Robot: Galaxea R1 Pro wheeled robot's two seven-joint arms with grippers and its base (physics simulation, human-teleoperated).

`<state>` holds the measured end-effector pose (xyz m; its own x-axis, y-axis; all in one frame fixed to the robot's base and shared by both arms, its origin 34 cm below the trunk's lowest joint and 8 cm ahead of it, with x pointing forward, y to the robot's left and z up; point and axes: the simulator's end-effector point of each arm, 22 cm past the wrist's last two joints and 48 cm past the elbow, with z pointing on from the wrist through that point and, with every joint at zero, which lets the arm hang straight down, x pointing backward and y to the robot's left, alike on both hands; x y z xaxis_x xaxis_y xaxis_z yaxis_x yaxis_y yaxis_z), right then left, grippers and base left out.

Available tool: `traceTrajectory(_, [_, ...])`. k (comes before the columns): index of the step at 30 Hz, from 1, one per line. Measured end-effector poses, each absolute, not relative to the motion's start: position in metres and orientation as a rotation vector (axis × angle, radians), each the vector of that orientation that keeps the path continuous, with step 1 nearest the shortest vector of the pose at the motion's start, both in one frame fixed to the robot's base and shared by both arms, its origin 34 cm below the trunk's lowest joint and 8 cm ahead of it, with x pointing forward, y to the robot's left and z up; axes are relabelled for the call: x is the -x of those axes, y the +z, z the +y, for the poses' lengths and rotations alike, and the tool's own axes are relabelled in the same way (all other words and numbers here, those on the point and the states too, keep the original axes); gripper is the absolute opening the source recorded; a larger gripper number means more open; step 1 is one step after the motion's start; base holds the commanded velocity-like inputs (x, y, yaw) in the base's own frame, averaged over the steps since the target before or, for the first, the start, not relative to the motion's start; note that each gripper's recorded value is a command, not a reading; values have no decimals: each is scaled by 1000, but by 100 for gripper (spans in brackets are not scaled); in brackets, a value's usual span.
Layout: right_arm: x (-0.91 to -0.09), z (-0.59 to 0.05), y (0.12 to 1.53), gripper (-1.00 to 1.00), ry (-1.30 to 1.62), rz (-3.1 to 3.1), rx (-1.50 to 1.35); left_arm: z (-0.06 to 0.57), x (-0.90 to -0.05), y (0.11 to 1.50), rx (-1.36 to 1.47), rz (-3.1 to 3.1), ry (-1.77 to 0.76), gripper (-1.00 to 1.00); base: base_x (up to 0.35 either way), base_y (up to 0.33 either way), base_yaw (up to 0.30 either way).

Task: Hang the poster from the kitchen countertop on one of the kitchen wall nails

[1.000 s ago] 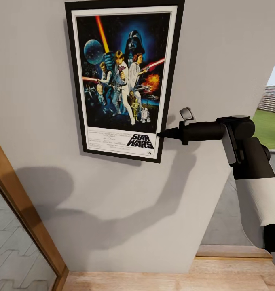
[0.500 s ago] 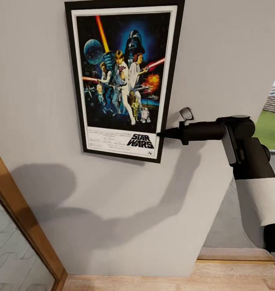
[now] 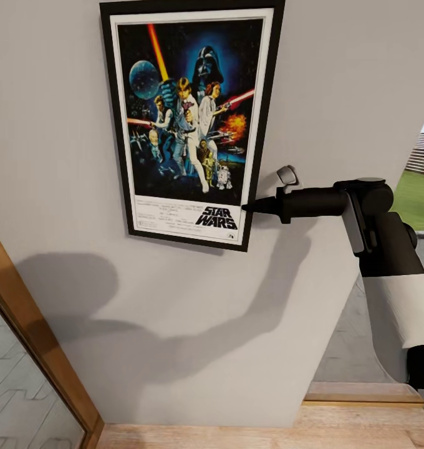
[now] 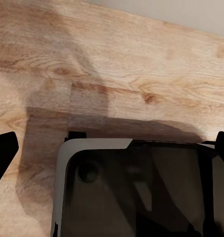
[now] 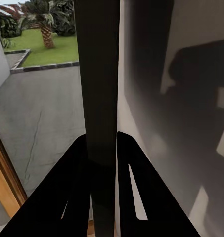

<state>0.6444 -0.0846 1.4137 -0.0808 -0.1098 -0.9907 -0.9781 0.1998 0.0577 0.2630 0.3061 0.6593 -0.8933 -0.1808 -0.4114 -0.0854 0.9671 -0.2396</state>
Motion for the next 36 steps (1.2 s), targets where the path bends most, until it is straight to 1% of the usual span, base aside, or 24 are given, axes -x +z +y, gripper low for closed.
traceTrajectory(36, [-644,-85,1414,-100,1058,1433,1107,304,-260,658,191,2679,-299,100,0,0,0])
